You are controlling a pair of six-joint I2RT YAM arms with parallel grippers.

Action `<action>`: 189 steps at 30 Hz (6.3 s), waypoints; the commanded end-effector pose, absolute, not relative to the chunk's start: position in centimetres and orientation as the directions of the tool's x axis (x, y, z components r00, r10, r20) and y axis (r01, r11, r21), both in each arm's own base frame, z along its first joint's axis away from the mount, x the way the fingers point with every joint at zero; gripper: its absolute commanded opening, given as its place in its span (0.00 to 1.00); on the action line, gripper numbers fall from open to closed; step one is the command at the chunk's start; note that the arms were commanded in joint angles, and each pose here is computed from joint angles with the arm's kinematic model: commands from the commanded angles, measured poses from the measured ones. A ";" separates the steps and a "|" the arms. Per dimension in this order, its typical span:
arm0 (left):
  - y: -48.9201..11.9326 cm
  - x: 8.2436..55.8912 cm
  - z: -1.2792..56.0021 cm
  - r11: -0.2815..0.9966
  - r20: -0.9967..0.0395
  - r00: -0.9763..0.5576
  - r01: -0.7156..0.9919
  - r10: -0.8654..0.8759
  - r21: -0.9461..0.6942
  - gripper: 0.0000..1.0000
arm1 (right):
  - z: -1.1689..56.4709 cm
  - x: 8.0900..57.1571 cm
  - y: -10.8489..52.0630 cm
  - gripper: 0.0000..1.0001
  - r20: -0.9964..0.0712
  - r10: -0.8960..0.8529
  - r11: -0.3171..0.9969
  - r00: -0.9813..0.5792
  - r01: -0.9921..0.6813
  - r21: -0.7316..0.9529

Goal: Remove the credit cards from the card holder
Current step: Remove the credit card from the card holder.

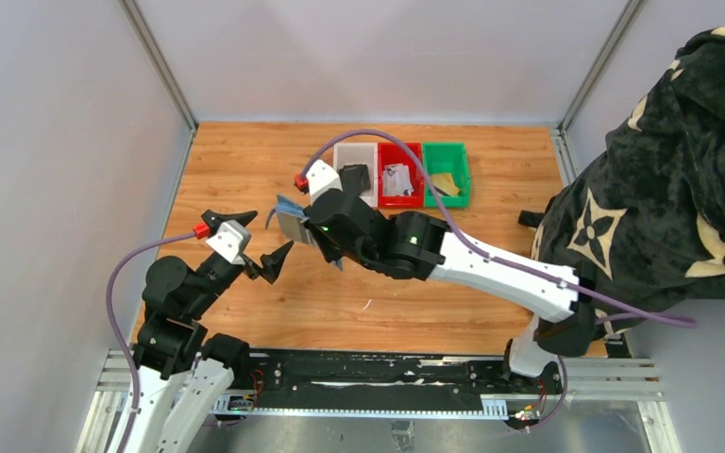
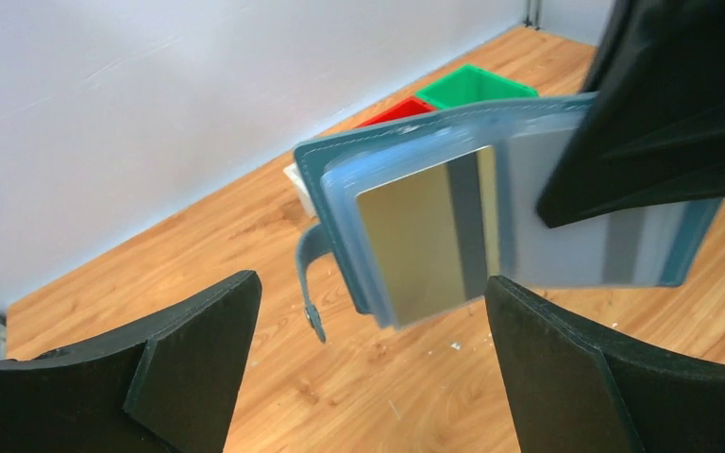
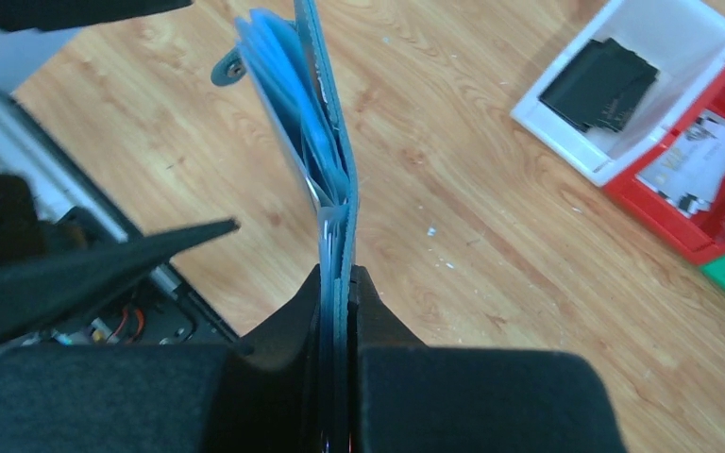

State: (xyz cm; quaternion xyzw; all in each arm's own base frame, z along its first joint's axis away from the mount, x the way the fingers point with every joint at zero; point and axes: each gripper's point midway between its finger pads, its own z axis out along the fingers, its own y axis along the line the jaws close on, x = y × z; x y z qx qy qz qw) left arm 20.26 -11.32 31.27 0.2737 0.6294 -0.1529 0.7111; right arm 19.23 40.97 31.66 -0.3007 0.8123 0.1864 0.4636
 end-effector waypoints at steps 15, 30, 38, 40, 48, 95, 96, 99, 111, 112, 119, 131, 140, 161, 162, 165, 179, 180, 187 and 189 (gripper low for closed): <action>-17.3 12.6 34.6 0.463 -0.989 -0.133 0.874 -0.060 -0.146 1.00 | 39.0 10.4 38.3 0.00 -0.988 -0.114 0.227 -0.099 -0.971 0.071; -19.8 9.4 38.2 0.185 -0.929 -0.333 0.915 -0.160 -0.359 0.86 | 39.3 9.5 36.0 0.00 -0.992 -0.093 0.193 -0.081 -0.979 0.062; -19.2 10.8 38.0 0.286 -0.956 -0.246 0.915 -0.161 -0.283 0.41 | 39.2 10.0 35.8 0.00 -0.990 -0.109 0.209 -0.089 -0.976 0.065; -18.8 11.3 38.1 0.332 -0.965 -0.201 0.910 -0.167 -0.247 0.29 | 39.2 10.2 35.8 0.00 -0.989 -0.112 0.212 -0.096 -0.975 0.070; -18.4 11.4 38.7 0.364 -0.965 -0.174 0.901 -0.195 -0.236 0.20 | 38.5 10.2 36.2 0.00 -0.979 -0.137 0.192 -0.153 -0.973 0.125; -20.2 15.3 36.9 0.295 -0.781 -0.543 0.725 -0.309 -0.622 0.00 | 44.6 11.0 32.8 0.58 -0.861 0.089 -0.093 -0.501 -0.865 0.494; -20.0 15.6 36.8 0.306 -0.779 -0.541 0.719 -0.317 -0.624 0.00 | 44.1 10.8 33.1 0.58 -0.858 0.075 -0.096 -0.508 -0.860 0.501; -19.6 16.5 36.5 0.333 -0.767 -0.544 0.693 -0.339 -0.639 0.00 | 42.8 10.8 34.0 0.58 -0.841 0.039 -0.097 -0.540 -0.840 0.534; -19.9 16.0 37.7 0.251 -0.738 -0.574 0.702 -0.355 -0.666 0.00 | 37.0 12.6 36.8 0.55 -0.779 -0.074 -0.028 -0.623 -0.779 0.626; -20.0 15.8 37.8 0.237 -0.733 -0.583 0.702 -0.349 -0.671 0.00 | 36.8 12.7 37.0 0.54 -0.775 -0.078 -0.026 -0.627 -0.776 0.630; -20.2 14.9 39.0 0.190 -0.734 -0.583 0.723 -0.347 -0.664 0.00 | 36.8 13.3 38.1 0.47 -0.756 -0.073 -0.047 -0.650 -0.755 0.654; -20.2 14.5 39.6 0.167 -0.721 -0.596 0.718 -0.354 -0.675 0.00 | 38.2 13.3 39.0 0.30 -0.742 -0.029 -0.127 -0.670 -0.734 0.668; -20.4 13.5 39.9 0.106 -0.690 -0.642 0.702 -0.335 -0.705 0.13 | 38.7 12.8 38.5 0.06 -0.744 0.018 -0.172 -0.668 -0.735 0.656; -20.3 12.9 41.8 0.074 -0.685 -0.639 0.711 -0.350 -0.700 0.03 | 37.7 12.0 37.1 0.03 -0.743 0.056 -0.181 -0.667 -0.739 0.649; -20.3 12.9 41.8 0.075 -0.688 -0.636 0.713 -0.351 -0.697 0.00 | 37.7 12.0 37.2 0.09 -0.741 0.056 -0.180 -0.669 -0.737 0.651; -20.3 12.8 41.8 0.074 -0.689 -0.636 0.714 -0.347 -0.696 0.00 | 38.5 12.4 37.4 0.27 -0.739 0.071 -0.176 -0.670 -0.737 0.652; -20.2 12.6 41.9 0.080 -0.700 -0.624 0.724 -0.347 -0.685 0.00 | 40.5 13.7 37.8 0.06 -0.715 0.134 -0.220 -0.686 -0.724 0.653; -20.2 12.7 42.0 0.083 -0.700 -0.622 0.724 -0.351 -0.685 0.00 | 40.2 13.8 37.5 0.04 -0.709 0.143 -0.214 -0.690 -0.722 0.659; -20.2 13.0 42.6 0.086 -0.700 -0.612 0.727 -0.368 -0.681 0.00 | 39.4 13.6 36.2 0.00 -0.695 0.190 -0.214 -0.694 -0.720 0.660; -20.2 13.1 42.9 0.087 -0.701 -0.608 0.729 -0.372 -0.679 0.01 | 39.2 13.7 36.1 0.00 -0.693 0.193 -0.210 -0.694 -0.719 0.662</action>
